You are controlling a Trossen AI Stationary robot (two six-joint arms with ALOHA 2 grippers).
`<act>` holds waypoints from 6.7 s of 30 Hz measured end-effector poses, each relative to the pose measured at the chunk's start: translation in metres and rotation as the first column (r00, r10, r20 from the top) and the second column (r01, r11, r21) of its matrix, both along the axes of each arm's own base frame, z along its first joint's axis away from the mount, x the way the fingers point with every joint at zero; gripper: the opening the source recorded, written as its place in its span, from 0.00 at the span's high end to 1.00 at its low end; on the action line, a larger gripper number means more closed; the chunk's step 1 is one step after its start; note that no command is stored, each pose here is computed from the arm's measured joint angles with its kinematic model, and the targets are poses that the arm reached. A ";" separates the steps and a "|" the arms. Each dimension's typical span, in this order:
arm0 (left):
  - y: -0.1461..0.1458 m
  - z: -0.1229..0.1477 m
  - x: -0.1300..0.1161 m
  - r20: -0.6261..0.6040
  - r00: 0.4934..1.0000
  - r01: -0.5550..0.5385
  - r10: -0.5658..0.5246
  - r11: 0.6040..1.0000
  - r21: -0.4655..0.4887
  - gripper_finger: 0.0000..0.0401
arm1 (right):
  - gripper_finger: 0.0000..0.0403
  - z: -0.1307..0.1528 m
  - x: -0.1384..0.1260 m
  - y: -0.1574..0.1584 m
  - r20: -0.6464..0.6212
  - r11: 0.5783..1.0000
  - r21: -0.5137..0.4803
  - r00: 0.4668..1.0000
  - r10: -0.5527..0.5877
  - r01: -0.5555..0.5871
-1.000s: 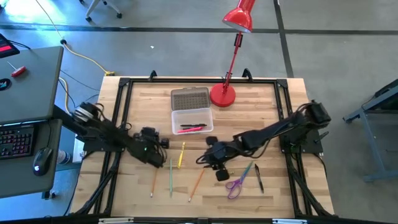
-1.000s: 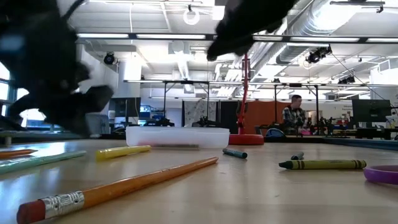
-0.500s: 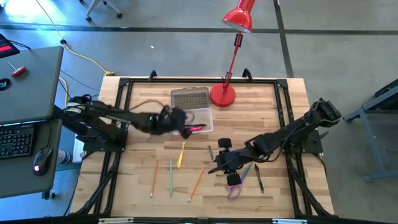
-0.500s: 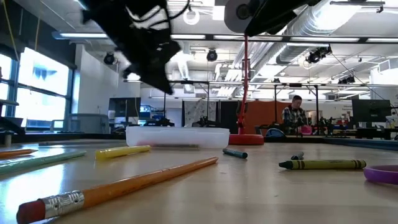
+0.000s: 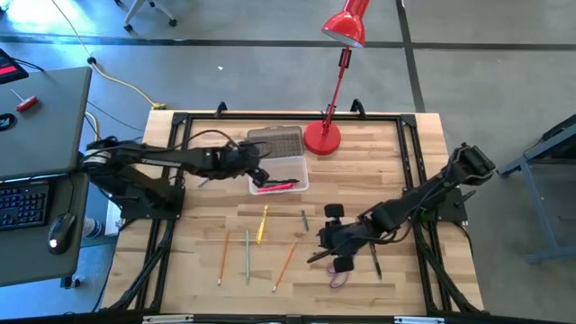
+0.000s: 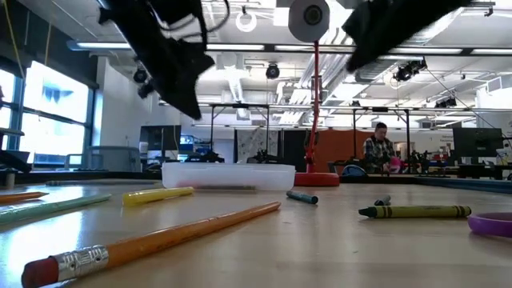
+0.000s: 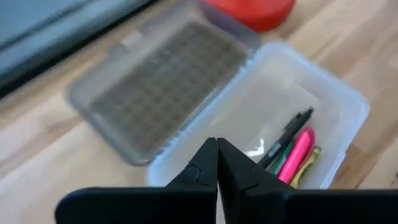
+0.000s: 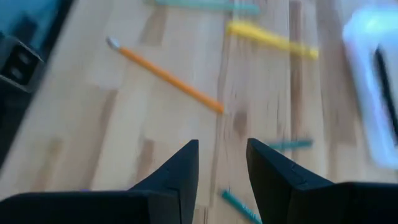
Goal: Pick & place school supplies into a supply box
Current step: Put the black pen into the black supply box, then put the left dark green crayon into the black supply box
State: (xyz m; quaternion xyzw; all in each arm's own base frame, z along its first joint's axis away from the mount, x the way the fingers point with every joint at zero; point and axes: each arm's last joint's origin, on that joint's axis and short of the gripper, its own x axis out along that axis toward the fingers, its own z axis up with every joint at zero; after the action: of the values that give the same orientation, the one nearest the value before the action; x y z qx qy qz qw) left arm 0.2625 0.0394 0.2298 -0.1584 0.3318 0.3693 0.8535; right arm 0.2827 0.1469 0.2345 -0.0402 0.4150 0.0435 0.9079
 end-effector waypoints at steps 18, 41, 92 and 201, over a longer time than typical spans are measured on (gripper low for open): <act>-0.067 -0.010 -0.096 0.052 0.963 -0.266 0.265 0.964 -0.002 0.91 | 0.72 -0.062 -0.071 -0.019 -0.370 0.835 0.254 0.846 -0.383 0.489; -0.068 -0.046 -0.105 0.170 0.918 -0.361 0.359 0.932 -0.019 0.92 | 0.72 -0.085 -0.117 0.037 -0.783 0.515 0.188 0.444 -0.436 0.836; -0.068 -0.029 -0.096 0.211 0.944 -0.292 0.253 0.939 0.182 0.92 | 0.98 -0.030 0.078 -0.190 -0.116 0.946 -0.291 0.976 -0.182 0.142; -0.070 -0.031 -0.094 0.154 0.965 -0.232 0.214 0.966 0.112 0.92 | 0.97 -0.079 0.157 -0.053 -0.284 0.968 -0.194 0.936 -0.209 0.158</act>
State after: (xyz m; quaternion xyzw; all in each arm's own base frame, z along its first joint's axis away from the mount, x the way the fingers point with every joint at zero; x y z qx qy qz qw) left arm 0.1690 -0.0311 0.1986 -0.1649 0.2261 0.4715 0.8363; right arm 0.4393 0.0938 0.1555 -0.0704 0.5530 -0.0712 0.8271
